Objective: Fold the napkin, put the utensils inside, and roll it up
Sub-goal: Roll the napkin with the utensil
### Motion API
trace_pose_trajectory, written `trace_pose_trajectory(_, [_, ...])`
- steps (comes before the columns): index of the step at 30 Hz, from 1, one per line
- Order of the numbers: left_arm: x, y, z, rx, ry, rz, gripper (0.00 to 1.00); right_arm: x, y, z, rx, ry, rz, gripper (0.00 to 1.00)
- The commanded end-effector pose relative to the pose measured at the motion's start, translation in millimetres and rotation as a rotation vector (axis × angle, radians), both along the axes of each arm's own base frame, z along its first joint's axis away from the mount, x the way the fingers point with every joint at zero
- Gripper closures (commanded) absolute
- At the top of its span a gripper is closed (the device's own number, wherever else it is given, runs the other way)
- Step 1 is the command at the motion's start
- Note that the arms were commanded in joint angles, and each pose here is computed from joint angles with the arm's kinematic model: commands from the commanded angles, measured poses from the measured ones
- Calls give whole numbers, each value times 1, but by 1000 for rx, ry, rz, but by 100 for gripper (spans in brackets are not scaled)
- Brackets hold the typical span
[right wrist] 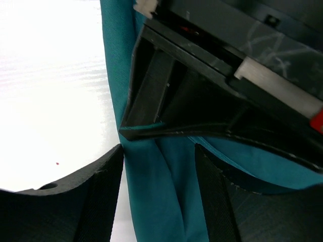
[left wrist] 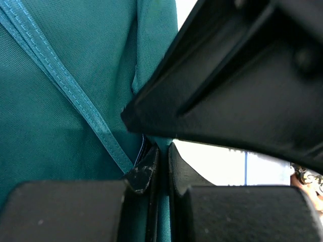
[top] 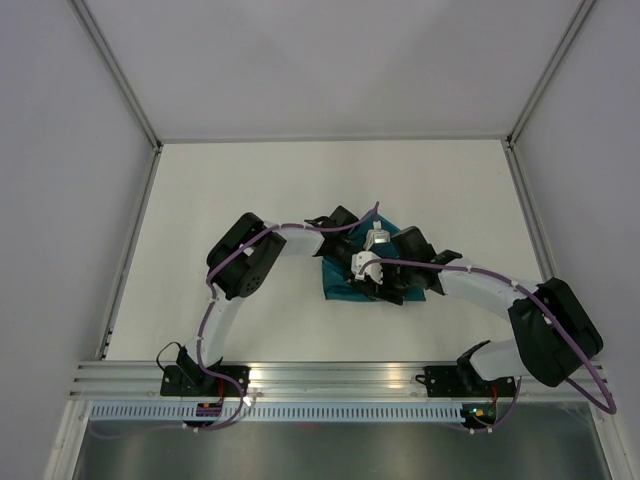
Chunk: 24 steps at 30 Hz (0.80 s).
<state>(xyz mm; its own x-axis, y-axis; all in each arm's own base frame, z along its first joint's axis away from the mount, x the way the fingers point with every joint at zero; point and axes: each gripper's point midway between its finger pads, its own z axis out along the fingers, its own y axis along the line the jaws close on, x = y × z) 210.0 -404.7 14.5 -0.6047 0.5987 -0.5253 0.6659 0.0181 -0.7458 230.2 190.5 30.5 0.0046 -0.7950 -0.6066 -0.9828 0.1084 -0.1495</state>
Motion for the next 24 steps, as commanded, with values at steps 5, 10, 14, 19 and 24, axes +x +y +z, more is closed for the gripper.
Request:
trace_pose_trajectory(5, [-5,21,-51,204,34,62,96,-1,7,-15,-17,30,0,43])
trace_pose_trajectory(10, [-1,23,-48,220,4,81,88,-8,4,-25,-46,83,4,63])
trace_pose_trajectory(14, [4,23,-40,209,-44,108,77,-15,3,-32,-64,140,16,75])
trace_pose_trajectory(19, [17,22,-15,145,-85,182,65,-21,0,-38,-69,243,38,82])
trace_pose_trajectory(24, [34,19,16,104,-141,244,61,-22,-8,-44,-51,376,29,83])
